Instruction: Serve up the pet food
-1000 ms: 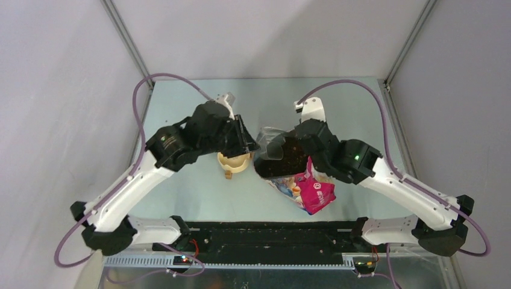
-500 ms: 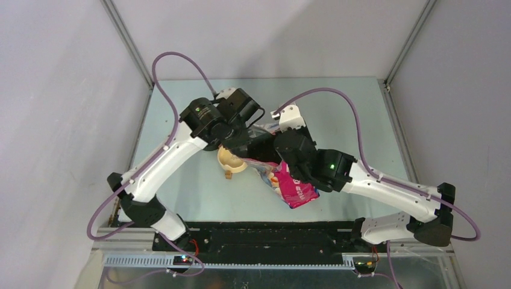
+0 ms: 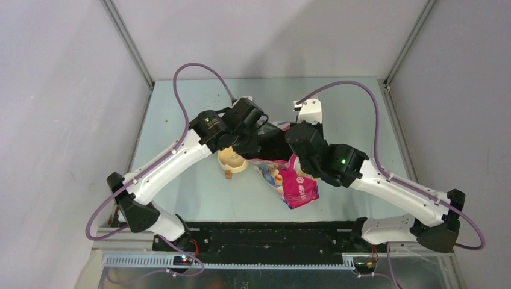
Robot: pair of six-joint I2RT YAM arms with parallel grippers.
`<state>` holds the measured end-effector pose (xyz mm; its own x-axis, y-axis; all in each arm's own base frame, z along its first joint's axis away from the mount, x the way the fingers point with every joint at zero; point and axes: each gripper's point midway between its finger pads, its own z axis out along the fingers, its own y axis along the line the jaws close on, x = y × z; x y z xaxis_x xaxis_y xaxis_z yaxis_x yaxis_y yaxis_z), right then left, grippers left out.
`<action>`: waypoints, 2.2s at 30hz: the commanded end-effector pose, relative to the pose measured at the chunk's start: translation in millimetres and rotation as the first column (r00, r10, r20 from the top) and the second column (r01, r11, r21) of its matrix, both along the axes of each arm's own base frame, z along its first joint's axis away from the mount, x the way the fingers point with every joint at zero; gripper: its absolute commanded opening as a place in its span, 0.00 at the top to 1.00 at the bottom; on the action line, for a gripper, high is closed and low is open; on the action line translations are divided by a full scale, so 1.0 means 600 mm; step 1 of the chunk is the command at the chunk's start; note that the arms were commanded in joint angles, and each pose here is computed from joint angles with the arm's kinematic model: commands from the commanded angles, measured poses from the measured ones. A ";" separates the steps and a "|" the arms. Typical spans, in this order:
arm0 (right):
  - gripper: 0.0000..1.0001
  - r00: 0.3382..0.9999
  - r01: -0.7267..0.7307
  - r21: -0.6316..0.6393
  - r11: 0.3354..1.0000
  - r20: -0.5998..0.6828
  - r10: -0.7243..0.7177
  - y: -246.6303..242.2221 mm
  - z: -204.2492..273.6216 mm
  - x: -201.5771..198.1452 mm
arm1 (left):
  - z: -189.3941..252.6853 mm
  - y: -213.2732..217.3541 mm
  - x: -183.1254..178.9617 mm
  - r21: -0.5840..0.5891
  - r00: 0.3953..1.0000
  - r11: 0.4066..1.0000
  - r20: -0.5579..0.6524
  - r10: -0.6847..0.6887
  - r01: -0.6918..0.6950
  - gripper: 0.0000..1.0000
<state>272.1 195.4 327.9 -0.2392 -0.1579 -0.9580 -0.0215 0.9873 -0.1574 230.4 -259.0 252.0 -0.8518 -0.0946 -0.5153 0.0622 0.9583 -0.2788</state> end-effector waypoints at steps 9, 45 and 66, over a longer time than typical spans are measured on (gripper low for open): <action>1.00 0.945 0.265 0.364 0.893 0.088 -0.316 -0.136 0.044 -0.016 | -0.034 -0.154 0.012 -0.221 0.986 0.961 0.028 -0.167 0.169 1.00; 1.00 0.924 0.281 0.417 0.865 0.128 -0.361 -0.217 0.034 -0.060 | 0.054 -0.214 -0.043 -0.784 0.979 0.586 0.143 -0.148 0.203 1.00; 1.00 0.936 0.252 0.412 0.876 0.127 -0.329 -0.202 0.031 -0.053 | 0.094 -0.042 -0.034 -0.832 0.953 0.541 0.251 0.169 0.123 1.00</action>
<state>235.9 78.8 315.5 -0.1433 0.1624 -0.9763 0.2311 0.9647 0.1266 197.7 -301.4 288.7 -0.7415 -0.5307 -0.4106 0.2352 0.3675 -0.8998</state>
